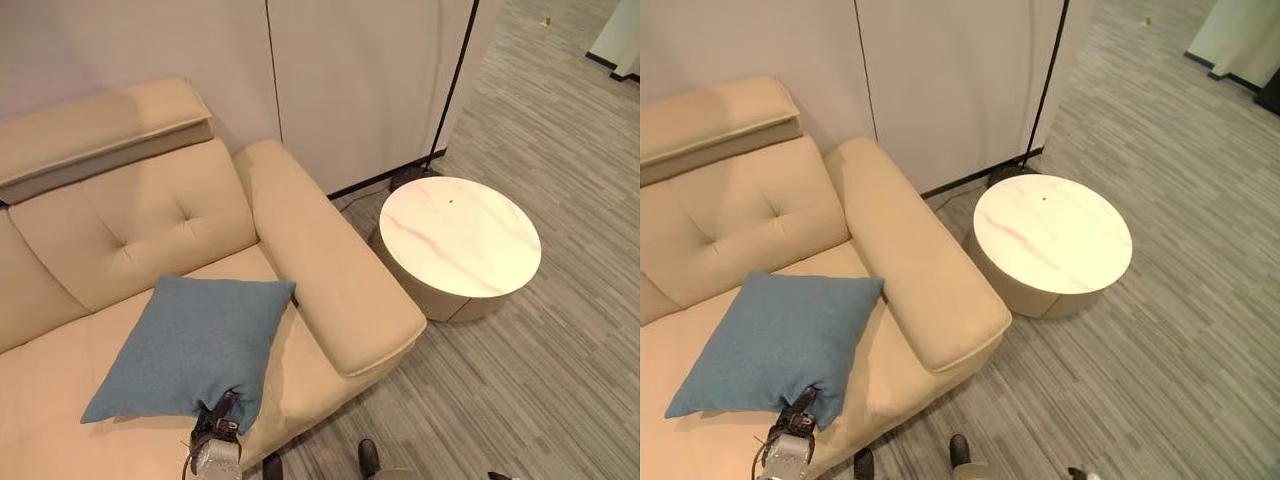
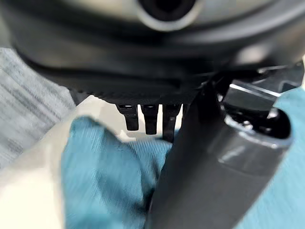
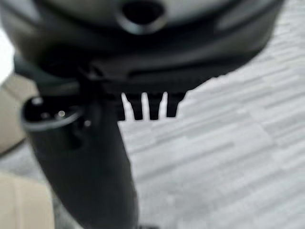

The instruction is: Pick up all the scattered cushions and arrange them neatly on the sofa.

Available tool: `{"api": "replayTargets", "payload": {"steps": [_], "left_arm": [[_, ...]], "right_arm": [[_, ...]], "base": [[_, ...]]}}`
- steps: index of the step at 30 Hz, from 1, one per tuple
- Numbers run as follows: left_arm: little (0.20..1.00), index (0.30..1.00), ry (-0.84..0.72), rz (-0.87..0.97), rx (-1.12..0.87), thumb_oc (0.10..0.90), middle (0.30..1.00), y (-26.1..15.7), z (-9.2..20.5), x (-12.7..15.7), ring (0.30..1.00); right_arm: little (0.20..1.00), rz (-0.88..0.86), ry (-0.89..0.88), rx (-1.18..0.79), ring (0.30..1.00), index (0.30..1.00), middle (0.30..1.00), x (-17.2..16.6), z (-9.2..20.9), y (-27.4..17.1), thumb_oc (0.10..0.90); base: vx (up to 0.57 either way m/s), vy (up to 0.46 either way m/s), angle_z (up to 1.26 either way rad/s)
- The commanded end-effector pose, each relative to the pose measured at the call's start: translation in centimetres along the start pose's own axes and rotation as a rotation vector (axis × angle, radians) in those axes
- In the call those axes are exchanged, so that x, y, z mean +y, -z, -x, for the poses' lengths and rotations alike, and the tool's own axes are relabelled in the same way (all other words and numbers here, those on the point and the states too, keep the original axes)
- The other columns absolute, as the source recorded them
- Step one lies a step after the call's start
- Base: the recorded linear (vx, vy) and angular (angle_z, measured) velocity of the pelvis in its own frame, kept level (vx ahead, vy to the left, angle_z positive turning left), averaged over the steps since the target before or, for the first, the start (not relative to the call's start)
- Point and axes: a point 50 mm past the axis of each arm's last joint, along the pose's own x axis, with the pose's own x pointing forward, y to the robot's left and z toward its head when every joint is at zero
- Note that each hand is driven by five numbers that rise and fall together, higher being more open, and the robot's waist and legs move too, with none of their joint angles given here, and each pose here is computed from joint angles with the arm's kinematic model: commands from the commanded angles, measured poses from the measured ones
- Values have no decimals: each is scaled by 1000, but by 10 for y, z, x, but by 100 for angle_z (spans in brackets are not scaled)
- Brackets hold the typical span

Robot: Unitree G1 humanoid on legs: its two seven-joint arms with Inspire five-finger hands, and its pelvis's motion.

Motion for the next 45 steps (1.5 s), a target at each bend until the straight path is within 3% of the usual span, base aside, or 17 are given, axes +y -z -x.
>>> {"api": "replayTargets", "payload": {"steps": [1, 4, 5, 6, 7, 20, 29, 36, 45], "left_arm": [[900, 900, 165, 104, -247, 800, 900, -82, -1, -67, 900], [900, 900, 172, 95, -294, 800, 900, -101, 0, -80, 900], [688, 688, 187, 80, -324, 659, 688, -109, 2, -86, 688], [594, 594, 187, 79, -325, 596, 594, -109, 2, -86, 594], [300, 300, 156, 27, -321, 400, 300, -113, -2, -82, 300], [300, 300, 285, -147, -265, 400, 300, -64, 9, -90, 300], [300, 300, 382, -110, -332, 400, 300, -72, 22, -91, 300], [300, 300, 312, -108, -322, 400, 300, -76, 15, -65, 300], [300, 300, 332, -132, -265, 400, 300, -58, 17, -57, 300]], "right_arm": [[900, 32, 42, -31, 900, 900, 900, -15, -5, -8, 800], [900, 40, 44, -49, 900, 900, 900, -15, -5, -11, 800], [900, 44, 44, -53, 900, 900, 900, -14, -4, -12, 800], [900, 43, 43, -54, 900, 900, 900, -14, -4, -12, 800], [900, 45, 47, -56, 900, 900, 900, -15, -5, -12, 800], [900, 65, 46, -230, 900, 900, 900, -12, -2, -47, 800], [900, -23, 44, -352, 900, 900, 900, -7, 7, -75, 800], [900, -53, 12, -354, 900, 900, 900, 6, 10, -77, 800], [900, 73, 25, -446, 900, 900, 900, -4, 10, -99, 800]], "base": [[-146, 160, -6], [-98, 83, -18], [-59, 29, -17], [-47, 47, -7], [-22, 57, -6], [5, 60, -6], [-160, 28, -20], [-122, -174, 17], [-212, -158, 39]]}}
